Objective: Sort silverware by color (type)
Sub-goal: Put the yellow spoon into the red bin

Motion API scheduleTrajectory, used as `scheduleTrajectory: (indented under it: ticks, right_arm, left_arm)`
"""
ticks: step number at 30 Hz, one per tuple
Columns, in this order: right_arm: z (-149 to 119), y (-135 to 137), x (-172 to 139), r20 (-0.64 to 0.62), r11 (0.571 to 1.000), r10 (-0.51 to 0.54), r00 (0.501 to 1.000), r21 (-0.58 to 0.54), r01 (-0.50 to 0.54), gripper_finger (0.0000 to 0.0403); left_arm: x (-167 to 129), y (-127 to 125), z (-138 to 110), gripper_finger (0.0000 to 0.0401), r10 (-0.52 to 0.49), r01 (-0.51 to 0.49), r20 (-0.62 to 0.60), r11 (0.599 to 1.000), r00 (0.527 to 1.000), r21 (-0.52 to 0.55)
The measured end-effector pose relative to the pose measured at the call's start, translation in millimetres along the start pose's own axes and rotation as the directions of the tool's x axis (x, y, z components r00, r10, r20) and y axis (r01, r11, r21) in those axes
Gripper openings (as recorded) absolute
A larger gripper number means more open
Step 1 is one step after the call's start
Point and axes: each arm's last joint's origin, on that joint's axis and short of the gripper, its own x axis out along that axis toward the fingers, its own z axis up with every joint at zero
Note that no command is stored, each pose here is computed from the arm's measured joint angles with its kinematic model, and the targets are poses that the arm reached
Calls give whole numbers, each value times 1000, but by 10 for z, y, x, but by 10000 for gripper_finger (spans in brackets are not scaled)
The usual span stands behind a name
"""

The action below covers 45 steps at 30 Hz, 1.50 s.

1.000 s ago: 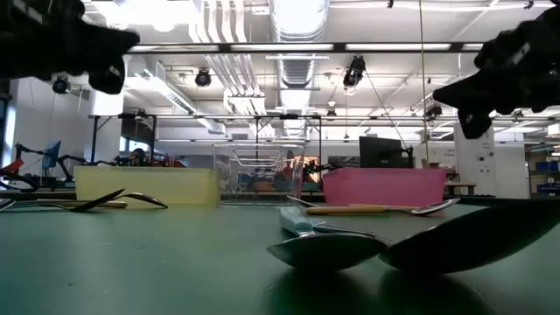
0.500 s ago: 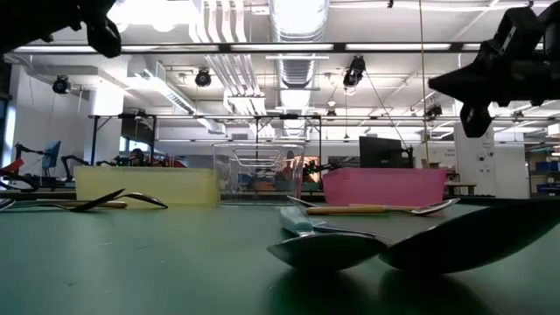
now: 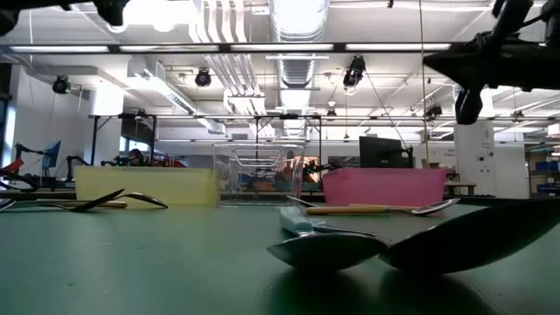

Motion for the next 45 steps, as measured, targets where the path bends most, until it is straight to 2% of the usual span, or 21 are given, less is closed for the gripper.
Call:
scheduleTrajectory:
  ticks: [3,6,8,11,15,18,20,22,24,26,29,32,36,39,43,45]
  right_arm:
    - [38,42,132,-63,999,-39,997,-2,39,9]
    - [113,140,312,-151,1000,-22,988,-16,20,9]
    - [174,208,420,-208,1000,-30,978,-14,27,9]
    - [282,307,579,-291,995,-101,951,-24,98,9]
    - [395,411,757,-435,972,-227,871,-53,227,9]
    - [444,456,866,-537,942,-319,781,-90,322,9]
    - [511,517,955,-573,928,-352,740,-109,357,9]
    - [514,528,1021,-627,906,-399,669,-159,391,9]
    - [499,560,1116,-660,903,-418,624,-225,366,9]
    - [462,610,1200,-691,908,-418,590,-296,297,9]
    - [384,709,1347,-720,913,-401,567,-366,182,9]
    - [273,800,1491,-740,898,-418,527,-424,117,9]
    - [184,954,1686,-736,857,-475,482,-510,66,9]
    - [110,1025,1830,-733,826,-523,435,-562,45,9]
    - [68,1106,2023,-736,811,-537,412,-585,11,9]
    - [32,1108,2109,-741,802,-551,384,-597,-2,9]
  left_arm:
    - [112,-35,25,0,-24,34,-102,995,995,94]
    - [220,-71,17,0,-39,77,-217,982,975,170]
    - [283,-86,14,0,-16,77,-287,976,958,201]
    - [374,-97,13,0,63,24,-348,970,936,243]
    - [463,-120,-42,0,161,-38,-389,951,907,306]
    - [497,-127,-81,0,230,-75,-408,929,883,362]
    - [505,-127,-104,0,269,-95,-416,915,869,393]
    - [510,-124,-117,0,301,-112,-419,901,857,418]
    - [509,-120,-116,0,313,-121,-418,897,853,424]
    - [507,-113,-104,0,316,-130,-411,898,855,420]
    - [489,-98,-76,0,317,-146,-401,905,859,400]
    - [469,-87,-54,0,303,-146,-394,913,868,380]
    - [440,-91,-53,0,243,-100,-387,930,890,354]
    - [416,-84,-60,0,240,-94,-386,928,891,359]
    - [392,-68,-46,0,246,-103,-376,927,893,362]
    - [386,-66,-48,0,246,-101,-377,926,893,364]
